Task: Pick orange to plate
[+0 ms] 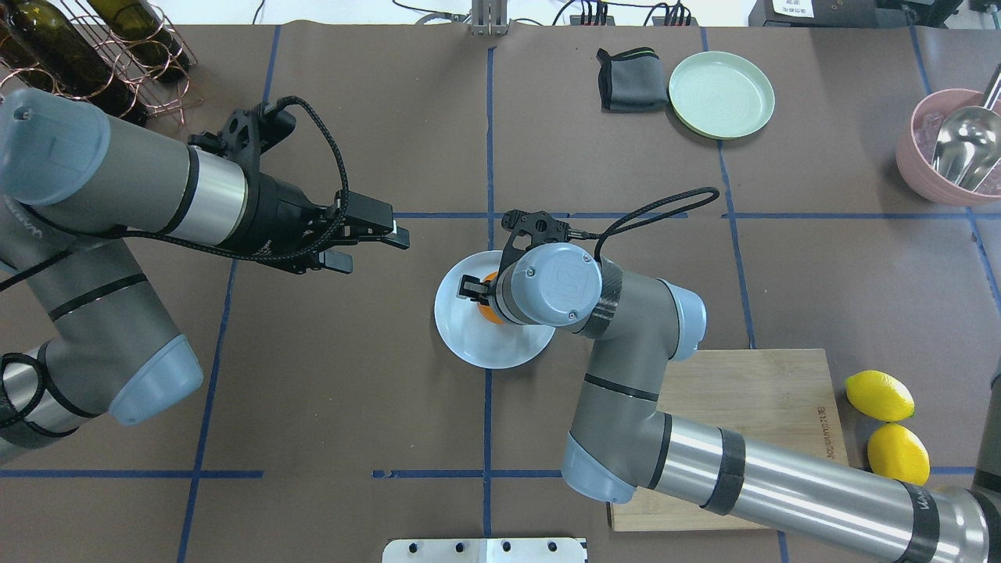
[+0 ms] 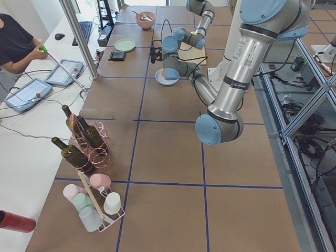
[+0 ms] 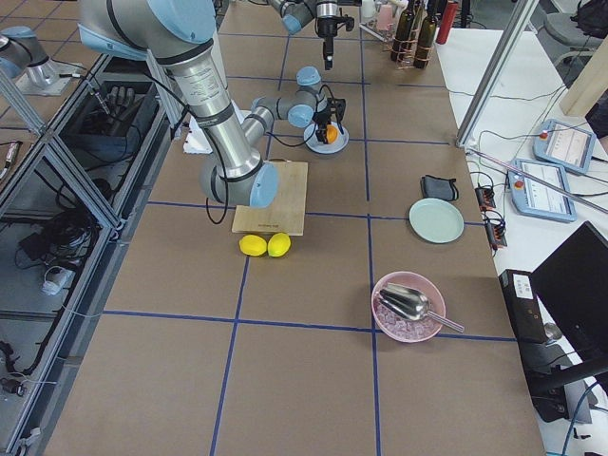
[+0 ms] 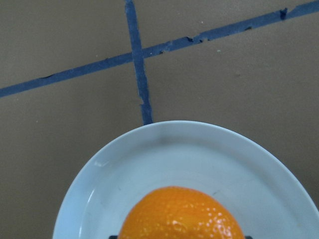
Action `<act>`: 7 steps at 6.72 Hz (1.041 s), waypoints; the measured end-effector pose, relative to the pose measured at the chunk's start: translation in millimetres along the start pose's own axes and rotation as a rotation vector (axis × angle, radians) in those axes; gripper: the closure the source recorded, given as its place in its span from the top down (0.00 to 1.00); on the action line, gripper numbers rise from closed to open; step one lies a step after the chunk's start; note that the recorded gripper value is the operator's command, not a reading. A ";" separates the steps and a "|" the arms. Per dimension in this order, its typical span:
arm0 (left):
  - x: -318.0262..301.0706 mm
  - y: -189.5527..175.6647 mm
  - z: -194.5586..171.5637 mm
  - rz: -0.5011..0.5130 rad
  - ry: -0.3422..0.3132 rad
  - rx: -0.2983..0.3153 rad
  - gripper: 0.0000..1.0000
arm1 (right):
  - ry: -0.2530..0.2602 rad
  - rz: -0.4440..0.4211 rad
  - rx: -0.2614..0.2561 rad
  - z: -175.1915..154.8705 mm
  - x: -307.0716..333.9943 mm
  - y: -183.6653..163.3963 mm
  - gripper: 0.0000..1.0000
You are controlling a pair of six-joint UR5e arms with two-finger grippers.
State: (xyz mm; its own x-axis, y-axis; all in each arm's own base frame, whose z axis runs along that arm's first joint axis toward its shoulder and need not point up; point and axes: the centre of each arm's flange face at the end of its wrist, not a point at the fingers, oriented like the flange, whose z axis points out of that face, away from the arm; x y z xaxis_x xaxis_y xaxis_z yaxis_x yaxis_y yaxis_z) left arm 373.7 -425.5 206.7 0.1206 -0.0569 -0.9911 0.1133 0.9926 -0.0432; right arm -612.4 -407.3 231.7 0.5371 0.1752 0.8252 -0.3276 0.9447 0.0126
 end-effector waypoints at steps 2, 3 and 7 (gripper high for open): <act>-0.7 -0.4 -0.2 -0.002 -0.001 0.001 0.99 | 0.004 -0.004 0.001 2.5 -0.3 4.0 1.00; -0.9 -0.9 -0.7 -0.003 -0.002 0.002 0.99 | -0.003 -0.005 0.004 -1.6 -1.6 3.4 1.00; -11.6 -10.8 0.4 -0.015 -0.028 0.018 0.99 | -0.104 0.048 -0.127 -130.0 119.4 -94.6 1.00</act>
State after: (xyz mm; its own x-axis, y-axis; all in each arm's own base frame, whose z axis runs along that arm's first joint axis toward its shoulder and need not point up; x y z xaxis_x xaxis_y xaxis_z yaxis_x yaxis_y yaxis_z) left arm 371.5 -435.6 218.7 0.1460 -0.0754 -0.9864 0.1336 0.9895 -0.0559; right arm -416.3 -439.7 255.6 0.4376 0.1973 0.8773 -0.2462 0.9646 -0.0942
